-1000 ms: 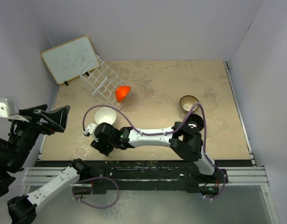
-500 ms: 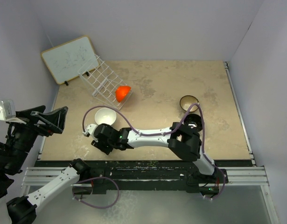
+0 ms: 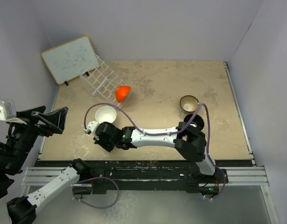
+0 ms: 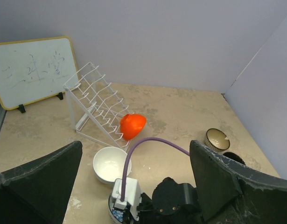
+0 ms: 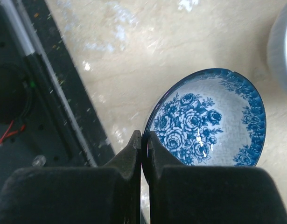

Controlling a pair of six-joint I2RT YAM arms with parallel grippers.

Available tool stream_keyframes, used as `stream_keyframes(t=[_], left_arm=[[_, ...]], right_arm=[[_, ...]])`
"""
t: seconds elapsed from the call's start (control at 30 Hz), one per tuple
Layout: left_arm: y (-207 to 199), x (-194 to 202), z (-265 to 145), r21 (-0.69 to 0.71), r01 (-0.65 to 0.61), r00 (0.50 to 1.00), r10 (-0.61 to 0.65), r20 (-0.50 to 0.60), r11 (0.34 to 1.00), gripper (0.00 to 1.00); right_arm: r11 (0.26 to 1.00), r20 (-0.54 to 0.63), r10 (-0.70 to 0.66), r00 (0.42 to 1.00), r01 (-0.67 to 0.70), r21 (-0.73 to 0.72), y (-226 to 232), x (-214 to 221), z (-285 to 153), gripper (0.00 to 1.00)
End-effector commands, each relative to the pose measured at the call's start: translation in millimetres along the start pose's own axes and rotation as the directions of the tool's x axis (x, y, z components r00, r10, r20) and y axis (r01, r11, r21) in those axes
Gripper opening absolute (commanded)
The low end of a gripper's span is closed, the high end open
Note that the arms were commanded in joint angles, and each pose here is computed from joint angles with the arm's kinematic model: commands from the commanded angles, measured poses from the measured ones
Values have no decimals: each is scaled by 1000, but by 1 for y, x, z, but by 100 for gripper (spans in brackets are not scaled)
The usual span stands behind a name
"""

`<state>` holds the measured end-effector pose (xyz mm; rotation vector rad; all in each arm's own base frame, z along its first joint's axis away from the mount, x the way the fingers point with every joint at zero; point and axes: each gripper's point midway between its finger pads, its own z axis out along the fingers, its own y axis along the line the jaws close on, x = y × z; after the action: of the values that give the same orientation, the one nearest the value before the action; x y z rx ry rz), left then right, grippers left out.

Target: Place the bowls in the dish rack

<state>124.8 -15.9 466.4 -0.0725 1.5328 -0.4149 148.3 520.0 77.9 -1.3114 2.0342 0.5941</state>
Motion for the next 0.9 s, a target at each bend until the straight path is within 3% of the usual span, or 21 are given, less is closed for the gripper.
stream_keyframes(t=[0.0,0.2,0.37,0.6,0.87], left_arm=[[-3,-7,1,7,6,1000,-6,17,1000,99],[-7,-7,4,23,8,1000,-8,17,1000,99],[-13,-13,4,47,9,1000,-10,23,999,99],[-23,-27,8,79,-33,999,31,26,996,99],[-36,-34,13,126,-63,998,61,18,990,99]], right_arm=[[988,140,86,986,-67,-136,27,-47,-55,0],[959,224,207,952,-152,-240,21,-78,-91,0],[862,318,420,850,-265,-432,-6,-111,-131,0],[720,512,635,578,-203,-663,-53,-179,-211,0],[591,579,800,160,-39,-806,-130,-210,-270,0]])
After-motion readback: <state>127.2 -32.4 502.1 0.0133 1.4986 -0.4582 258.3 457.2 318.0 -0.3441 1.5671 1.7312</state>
